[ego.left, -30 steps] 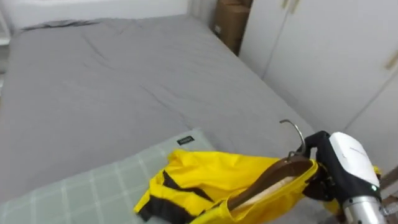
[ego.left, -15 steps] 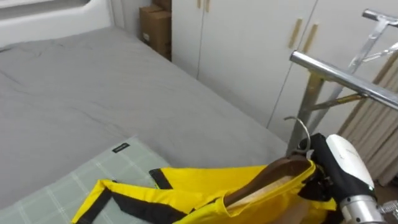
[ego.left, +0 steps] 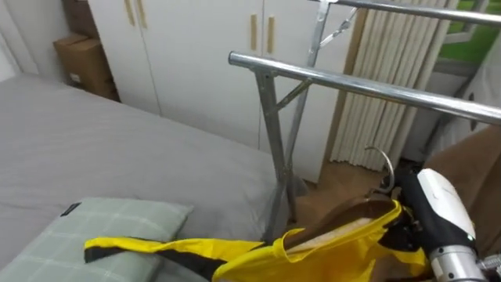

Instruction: Hang clothes

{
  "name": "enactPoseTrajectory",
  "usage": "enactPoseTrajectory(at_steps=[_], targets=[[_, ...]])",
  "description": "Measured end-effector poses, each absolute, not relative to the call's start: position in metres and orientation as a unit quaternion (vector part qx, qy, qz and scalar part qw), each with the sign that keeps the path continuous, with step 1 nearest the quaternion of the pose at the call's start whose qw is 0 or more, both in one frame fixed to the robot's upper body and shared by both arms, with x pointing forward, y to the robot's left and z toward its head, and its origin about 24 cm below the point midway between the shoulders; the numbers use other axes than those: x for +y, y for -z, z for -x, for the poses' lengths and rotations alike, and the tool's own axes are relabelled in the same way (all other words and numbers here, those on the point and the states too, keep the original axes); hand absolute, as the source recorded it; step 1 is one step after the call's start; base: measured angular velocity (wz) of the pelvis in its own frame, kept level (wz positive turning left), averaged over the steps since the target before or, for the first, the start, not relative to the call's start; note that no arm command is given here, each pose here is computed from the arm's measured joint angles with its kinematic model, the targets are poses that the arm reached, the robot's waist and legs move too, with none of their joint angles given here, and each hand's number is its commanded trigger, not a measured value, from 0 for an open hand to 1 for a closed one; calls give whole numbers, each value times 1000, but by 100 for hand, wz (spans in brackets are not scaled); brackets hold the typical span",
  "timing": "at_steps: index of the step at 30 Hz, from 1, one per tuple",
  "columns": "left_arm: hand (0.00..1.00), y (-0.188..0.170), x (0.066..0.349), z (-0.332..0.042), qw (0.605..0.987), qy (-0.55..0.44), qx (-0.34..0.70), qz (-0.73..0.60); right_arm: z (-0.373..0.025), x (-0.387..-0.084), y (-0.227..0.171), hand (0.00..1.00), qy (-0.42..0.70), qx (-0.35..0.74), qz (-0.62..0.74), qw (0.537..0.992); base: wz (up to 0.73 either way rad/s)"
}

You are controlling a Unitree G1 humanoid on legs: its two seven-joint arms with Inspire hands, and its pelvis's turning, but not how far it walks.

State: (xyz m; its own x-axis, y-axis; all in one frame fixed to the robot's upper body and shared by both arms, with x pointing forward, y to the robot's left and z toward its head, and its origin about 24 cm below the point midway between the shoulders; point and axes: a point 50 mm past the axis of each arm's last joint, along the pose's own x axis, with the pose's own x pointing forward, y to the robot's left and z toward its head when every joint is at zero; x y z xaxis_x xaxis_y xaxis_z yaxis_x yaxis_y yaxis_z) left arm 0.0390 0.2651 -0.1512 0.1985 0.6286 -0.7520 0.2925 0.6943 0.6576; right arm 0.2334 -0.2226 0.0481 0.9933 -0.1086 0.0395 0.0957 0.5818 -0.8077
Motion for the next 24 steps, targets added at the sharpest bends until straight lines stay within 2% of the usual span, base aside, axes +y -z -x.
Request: enactPoseTrajectory(at_steps=[9,13,18,24], targets=[[0,151,253,-57,705,-103,583,-390,-233,-219,-45,100,74,15,446,892,-26],[0,153,249,-56,704,-88,582,-398,-233,-218,-43,100,74,20,440,894,-30],[0,156,250,-45,694,-83,600,-389,-232,-216,-40,100,76,28,430,899,-64],[0,154,259,-44,692,-100,607,-379,-232,-213,-39,100,71,28,415,907,0]])
